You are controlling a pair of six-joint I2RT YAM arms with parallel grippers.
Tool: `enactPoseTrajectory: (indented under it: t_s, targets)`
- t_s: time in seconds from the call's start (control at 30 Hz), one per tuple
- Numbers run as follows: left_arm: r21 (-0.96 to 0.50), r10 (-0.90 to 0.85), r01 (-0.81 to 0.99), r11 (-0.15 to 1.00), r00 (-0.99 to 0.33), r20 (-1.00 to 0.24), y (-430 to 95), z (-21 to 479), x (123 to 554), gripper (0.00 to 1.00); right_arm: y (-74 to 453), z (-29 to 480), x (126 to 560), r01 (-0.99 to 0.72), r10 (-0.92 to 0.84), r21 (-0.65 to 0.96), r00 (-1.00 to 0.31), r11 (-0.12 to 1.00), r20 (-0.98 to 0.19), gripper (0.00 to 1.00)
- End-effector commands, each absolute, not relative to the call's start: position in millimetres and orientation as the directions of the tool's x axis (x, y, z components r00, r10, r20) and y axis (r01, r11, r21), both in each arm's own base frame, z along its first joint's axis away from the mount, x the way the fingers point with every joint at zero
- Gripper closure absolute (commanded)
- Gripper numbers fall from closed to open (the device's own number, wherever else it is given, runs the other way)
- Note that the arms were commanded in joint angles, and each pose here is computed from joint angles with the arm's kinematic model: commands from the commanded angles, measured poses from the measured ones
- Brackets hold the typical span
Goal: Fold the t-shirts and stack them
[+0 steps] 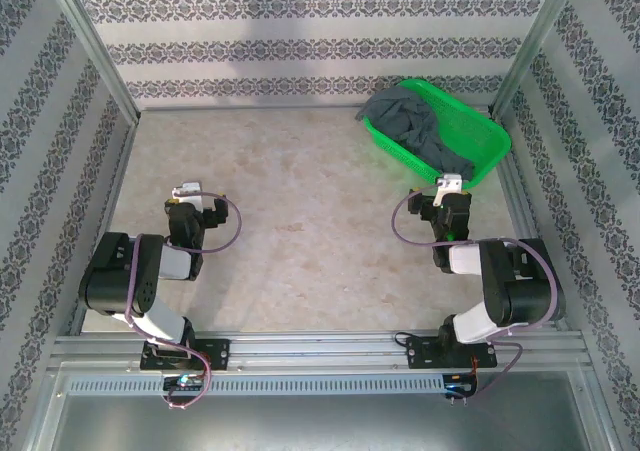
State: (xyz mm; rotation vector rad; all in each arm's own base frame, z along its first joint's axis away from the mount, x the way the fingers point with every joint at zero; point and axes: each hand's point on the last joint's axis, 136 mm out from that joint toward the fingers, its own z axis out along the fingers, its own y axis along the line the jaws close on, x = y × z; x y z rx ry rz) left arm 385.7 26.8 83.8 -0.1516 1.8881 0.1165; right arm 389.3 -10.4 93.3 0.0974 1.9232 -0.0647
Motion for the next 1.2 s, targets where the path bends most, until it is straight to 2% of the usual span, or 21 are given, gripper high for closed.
enactPoseTrajectory:
  t_s: [0.0, 0.63, 0.7, 0.77, 0.8, 0.87, 0.93, 1.0, 1.03, 1.1, 1.13, 1.17]
  targets:
    - [0.019, -0.028, -0.165, 0.986, -0.278, -0.960, 27.1, 92.7, 387.0, 0.00, -8.3, 106.8, 395.7, 0.098, 0.029, 0.000, -0.294, 0.995, -0.955, 0.02]
    - [0.016, -0.022, -0.138, 0.990, -0.271, -0.962, 22.6, 93.2, 385.5, 0.00, -6.1, 107.6, 394.4, 0.085, 0.027, 0.002, -0.287, 0.996, -0.957, 0.02]
    - [0.014, -0.024, -0.166, 0.986, -0.225, -0.974, 27.0, 100.5, 378.6, 0.00, 4.1, 120.8, 393.7, 0.042, -0.013, -0.025, -0.259, 0.999, -0.966, 0.02]
    - [0.044, 0.002, -0.236, 0.971, -0.175, -0.985, 31.8, 122.2, 368.3, 0.00, 13.9, 143.6, 388.3, 0.067, -0.093, -0.114, -0.257, 0.991, -0.962, 0.02]
    - [0.068, 0.025, -0.266, 0.962, -0.162, -0.986, 31.5, 138.6, 365.2, 0.00, 19.0, 158.9, 385.1, 0.078, -0.127, -0.150, -0.245, 0.986, -0.961, 0.02]
    - [0.074, 0.033, -0.270, 0.960, -0.153, -0.988, 21.3, 184.9, 363.7, 0.00, 26.5, 208.9, 380.5, 0.136, -0.090, -0.117, -0.189, 0.984, -0.978, 0.02]
    - [-0.031, -0.071, -0.348, 0.937, -0.101, -0.992, 27.1, 235.2, 361.7, 0.00, 28.3, 245.2, 378.0, 0.184, 0.057, 0.010, -0.248, 0.983, -0.967, 0.02]
    - [-0.217, -0.291, -0.459, 0.862, -0.096, -0.952, 40.8, 257.9, 357.2, 0.00, 30.9, 249.9, 371.8, 0.191, 0.276, 0.214, -0.420, 0.958, -0.865, 0.02]
    - [-0.253, -0.361, -0.473, 0.844, -0.154, -0.920, 40.1, 257.0, 353.8, 0.00, 19.3, 249.5, 376.5, 0.279, 0.425, 0.335, -0.395, 0.900, -0.814, 0.02]
    - [-0.419, -0.505, -0.399, 0.816, -0.138, -0.852, 37.8, 260.6, 370.1, 0.00, 15.5, 242.1, 396.7, 0.236, 0.573, 0.526, -0.430, 0.817, -0.698, 0.02]
    - [-0.525, -0.594, -0.334, 0.782, -0.146, -0.791, 34.2, 263.4, 383.4, 0.00, 7.4, 239.6, 403.5, 0.283, 0.594, 0.525, -0.442, 0.803, -0.672, 0.02]
    - [-0.566, -0.627, -0.298, 0.768, -0.178, -0.758, 28.0, 267.6, 396.3, 0.00, -1.8, 245.7, 408.3, 0.343, 0.580, 0.468, -0.450, 0.815, -0.679, 0.06]
